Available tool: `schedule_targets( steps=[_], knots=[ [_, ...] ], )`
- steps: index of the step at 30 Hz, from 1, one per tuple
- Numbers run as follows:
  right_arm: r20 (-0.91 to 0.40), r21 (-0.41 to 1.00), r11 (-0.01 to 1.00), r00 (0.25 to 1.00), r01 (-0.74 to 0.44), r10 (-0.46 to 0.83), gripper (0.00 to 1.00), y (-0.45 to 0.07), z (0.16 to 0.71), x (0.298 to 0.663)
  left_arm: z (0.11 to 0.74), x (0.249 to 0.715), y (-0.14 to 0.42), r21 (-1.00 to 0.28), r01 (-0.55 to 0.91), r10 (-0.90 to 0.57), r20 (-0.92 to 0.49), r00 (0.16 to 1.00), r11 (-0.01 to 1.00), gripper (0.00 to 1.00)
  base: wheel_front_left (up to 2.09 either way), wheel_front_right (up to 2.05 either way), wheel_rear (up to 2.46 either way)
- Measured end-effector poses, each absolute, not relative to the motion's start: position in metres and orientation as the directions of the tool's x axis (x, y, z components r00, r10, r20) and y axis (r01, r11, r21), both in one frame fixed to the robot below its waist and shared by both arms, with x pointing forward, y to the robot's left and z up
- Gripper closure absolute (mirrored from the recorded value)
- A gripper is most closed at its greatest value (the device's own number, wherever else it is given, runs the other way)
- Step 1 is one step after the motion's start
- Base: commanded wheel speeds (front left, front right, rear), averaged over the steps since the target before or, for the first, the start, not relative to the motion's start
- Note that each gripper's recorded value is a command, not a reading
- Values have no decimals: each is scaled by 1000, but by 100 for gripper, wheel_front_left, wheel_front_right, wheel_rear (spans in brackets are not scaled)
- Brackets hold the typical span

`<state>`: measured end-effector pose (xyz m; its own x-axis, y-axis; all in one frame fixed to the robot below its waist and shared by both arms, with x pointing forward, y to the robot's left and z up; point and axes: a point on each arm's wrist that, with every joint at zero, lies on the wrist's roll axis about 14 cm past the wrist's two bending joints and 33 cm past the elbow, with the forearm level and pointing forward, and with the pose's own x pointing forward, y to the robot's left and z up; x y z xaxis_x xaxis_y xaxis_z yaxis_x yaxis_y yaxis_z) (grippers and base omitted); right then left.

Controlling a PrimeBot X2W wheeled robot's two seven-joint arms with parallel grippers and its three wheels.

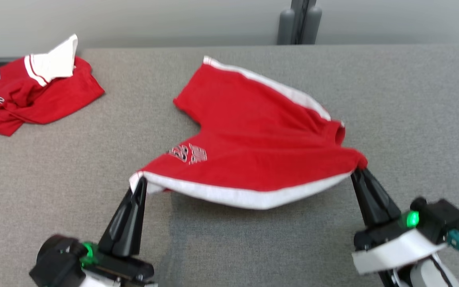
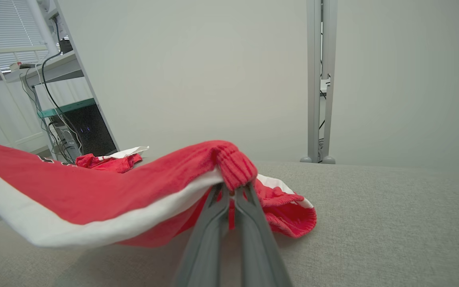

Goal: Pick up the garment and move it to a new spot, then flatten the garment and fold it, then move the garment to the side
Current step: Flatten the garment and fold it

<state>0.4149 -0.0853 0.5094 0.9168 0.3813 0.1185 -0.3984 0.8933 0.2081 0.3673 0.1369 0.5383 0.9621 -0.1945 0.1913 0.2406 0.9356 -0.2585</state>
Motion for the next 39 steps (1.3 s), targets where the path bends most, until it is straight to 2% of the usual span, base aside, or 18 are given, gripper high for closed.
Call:
schedule_targets(
  steps=[6,12,23,28,34,39],
  knots=[
    [123,217,902,927,-373,354,100,-95,514,377,551,336,136,-262,241,-187,216,958,934,100,0,0,0],
    [136,217,919,942,-331,307,100,-111,522,354,564,326,138,-263,233,-168,246,955,936,100,0,0,0],
    [54,252,927,961,-277,273,100,-120,506,343,556,328,133,-276,239,-183,214,960,931,100,0,0,0],
    [-5,296,921,964,-252,265,100,-118,484,353,541,358,124,-201,305,-270,183,945,931,100,0,0,0],
    [-26,321,911,959,-258,280,100,-109,468,378,525,416,114,-101,373,-356,151,922,922,100,0,0,0],
    [-61,337,916,966,-218,252,100,-113,450,401,508,467,97,-37,431,-426,104,899,901,100,0,0,0]
  ],
)
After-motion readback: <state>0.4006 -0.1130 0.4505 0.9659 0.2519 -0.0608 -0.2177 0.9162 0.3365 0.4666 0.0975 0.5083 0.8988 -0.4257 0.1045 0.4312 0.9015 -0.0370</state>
